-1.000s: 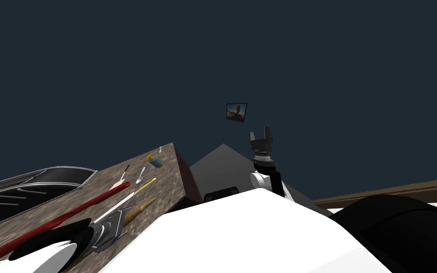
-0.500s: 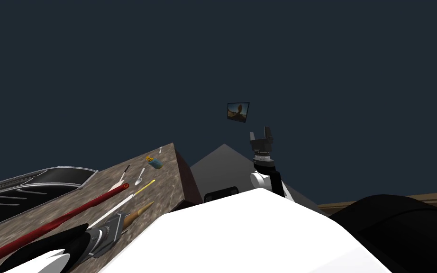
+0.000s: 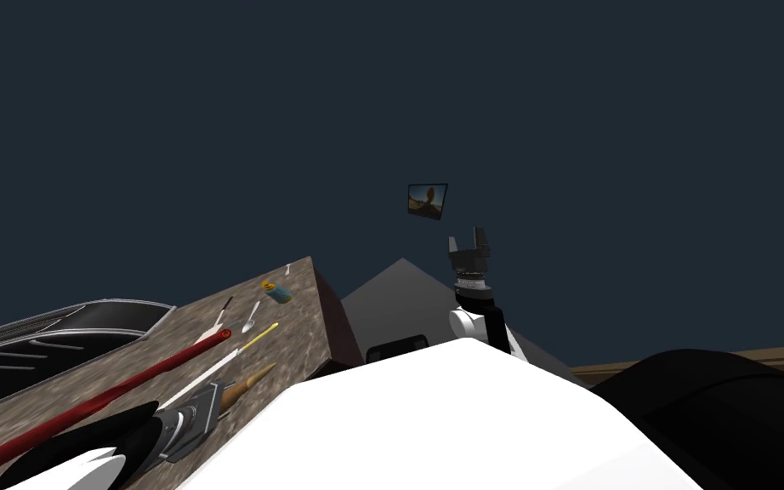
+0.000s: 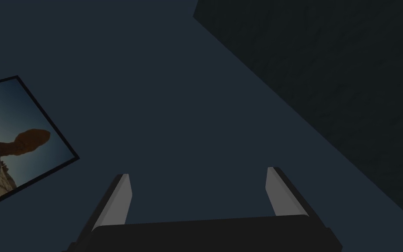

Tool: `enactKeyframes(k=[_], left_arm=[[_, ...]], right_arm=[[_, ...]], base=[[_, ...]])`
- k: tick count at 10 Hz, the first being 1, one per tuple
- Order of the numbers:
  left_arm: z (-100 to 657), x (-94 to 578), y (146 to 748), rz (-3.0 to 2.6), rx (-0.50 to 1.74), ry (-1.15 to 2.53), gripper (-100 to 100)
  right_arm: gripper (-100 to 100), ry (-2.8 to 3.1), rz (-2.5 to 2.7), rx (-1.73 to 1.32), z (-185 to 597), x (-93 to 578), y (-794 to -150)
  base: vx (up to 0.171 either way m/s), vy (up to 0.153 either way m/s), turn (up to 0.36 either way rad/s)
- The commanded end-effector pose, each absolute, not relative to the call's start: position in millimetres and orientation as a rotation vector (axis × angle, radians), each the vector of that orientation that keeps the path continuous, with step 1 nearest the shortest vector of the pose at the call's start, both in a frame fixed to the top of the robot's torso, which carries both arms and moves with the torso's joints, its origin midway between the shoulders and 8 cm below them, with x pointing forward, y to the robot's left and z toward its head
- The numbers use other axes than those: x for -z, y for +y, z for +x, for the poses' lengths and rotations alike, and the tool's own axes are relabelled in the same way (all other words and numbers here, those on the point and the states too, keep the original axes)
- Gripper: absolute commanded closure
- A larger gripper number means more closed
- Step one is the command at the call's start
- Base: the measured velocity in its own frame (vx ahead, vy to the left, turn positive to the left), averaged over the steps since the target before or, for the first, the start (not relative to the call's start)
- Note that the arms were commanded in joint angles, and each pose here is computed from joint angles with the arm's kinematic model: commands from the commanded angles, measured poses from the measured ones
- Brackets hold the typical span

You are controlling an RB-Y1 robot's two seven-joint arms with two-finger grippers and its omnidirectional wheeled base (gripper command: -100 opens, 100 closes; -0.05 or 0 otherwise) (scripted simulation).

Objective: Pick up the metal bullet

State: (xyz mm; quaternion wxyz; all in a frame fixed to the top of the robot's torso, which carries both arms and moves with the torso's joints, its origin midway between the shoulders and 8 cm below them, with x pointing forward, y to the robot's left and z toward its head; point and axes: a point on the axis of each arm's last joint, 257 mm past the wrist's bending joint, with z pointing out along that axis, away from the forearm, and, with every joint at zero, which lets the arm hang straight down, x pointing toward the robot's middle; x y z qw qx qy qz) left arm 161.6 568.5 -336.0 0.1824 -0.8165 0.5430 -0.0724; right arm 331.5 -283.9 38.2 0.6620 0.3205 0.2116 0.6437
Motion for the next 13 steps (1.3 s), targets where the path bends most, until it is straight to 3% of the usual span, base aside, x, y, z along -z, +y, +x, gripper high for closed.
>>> enactKeyframes(k=[1,13], left_arm=[[167.8,333.7,571.6,-2.301,0.197,1.521,100],[215.0,318.8,590.6,-2.328,0.171,1.438,100]], right_arm=[[0,0.478,0.725,-1.455,331.5,-38.2,-283.9],[0,0.478,0.724,-1.456,331.5,-38.3,-283.9]], base=[[-0.027,0.023,-0.093],[-0.074,0.006,-0.055]])
